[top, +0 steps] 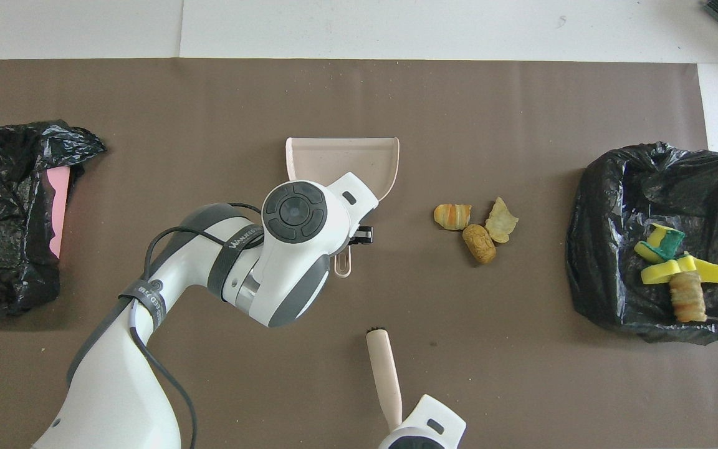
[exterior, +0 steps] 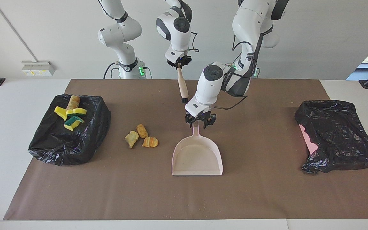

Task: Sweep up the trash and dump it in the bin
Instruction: 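Grasp the brush with the right gripper while the left gripper lifts the dustpan, then sweep the brown chunks into the dustpan with the right gripper's brush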

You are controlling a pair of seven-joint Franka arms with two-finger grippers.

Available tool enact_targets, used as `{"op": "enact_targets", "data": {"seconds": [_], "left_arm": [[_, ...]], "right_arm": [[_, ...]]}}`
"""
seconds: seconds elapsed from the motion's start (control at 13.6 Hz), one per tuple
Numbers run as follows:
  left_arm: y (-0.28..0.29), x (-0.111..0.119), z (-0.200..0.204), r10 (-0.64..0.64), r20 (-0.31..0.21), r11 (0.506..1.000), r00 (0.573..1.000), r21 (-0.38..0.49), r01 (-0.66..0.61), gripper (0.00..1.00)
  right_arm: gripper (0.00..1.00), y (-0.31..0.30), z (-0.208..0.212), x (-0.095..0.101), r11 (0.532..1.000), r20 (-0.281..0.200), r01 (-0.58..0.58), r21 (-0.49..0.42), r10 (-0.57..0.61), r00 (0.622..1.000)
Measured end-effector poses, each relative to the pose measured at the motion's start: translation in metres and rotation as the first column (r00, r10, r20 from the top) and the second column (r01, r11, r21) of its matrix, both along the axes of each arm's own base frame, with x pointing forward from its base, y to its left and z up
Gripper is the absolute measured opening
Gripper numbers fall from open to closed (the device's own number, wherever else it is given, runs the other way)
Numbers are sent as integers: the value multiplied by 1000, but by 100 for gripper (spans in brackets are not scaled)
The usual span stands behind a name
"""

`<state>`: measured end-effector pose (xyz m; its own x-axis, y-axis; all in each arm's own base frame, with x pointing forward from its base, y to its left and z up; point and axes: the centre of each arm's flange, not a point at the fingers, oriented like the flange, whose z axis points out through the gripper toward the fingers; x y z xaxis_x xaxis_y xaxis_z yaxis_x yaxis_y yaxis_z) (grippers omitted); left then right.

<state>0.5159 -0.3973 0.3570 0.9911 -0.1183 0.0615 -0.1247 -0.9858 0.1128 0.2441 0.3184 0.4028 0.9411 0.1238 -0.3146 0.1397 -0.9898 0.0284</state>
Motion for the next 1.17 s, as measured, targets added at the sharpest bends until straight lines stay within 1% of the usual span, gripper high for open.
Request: {"op": "enact_targets", "data": {"seconds": [0.07,0.15,0.29,0.44,0.59,0.66,0.73,0.88,0.95,1.03,1.1,1.17], "left_arm": [[0,0,0,0,3,1000,1000,-2,0,44],[0,1,1,0,5,1000,1000,-2,0,33],[2,2,1,1,7,1000,1000,-2,-1,33],[6,5,2,-5,10,1000,1000,2,5,33],[15,10,9,-54,10,998,998,17,54,33],[23,11,17,-108,0,994,994,32,108,33],[36,12,27,-194,-23,979,981,54,195,33],[60,12,45,-356,-68,930,932,75,360,33],[69,13,50,-411,-76,906,908,76,417,33],[76,16,52,-461,-79,881,884,75,467,33],[83,18,51,-530,-82,842,844,72,535,33],[86,19,49,-601,-83,792,795,69,606,33]], "right_arm": [[26,-15,9,8,1000,3,0,-8,0,1000],[26,-31,18,17,1000,8,7,-8,-7,1000],[26,-68,35,47,999,31,46,-10,-46,998],[26,-116,51,88,995,64,97,-9,-97,993],[26,-162,56,127,992,91,119,-33,-116,989],[26,-182,54,145,991,101,117,-70,-110,989],[26,-200,48,166,988,117,114,-106,-101,988],[26,-218,23,206,987,167,97,-129,-75,983],[26,-223,7,223,987,173,77,-141,-52,984],[26,-226,-8,236,987,164,59,-152,-34,986],[26,-227,-25,248,986,143,44,-159,-21,989],[26,-227,-37,253,987,122,34,-159,-14,992]]}}
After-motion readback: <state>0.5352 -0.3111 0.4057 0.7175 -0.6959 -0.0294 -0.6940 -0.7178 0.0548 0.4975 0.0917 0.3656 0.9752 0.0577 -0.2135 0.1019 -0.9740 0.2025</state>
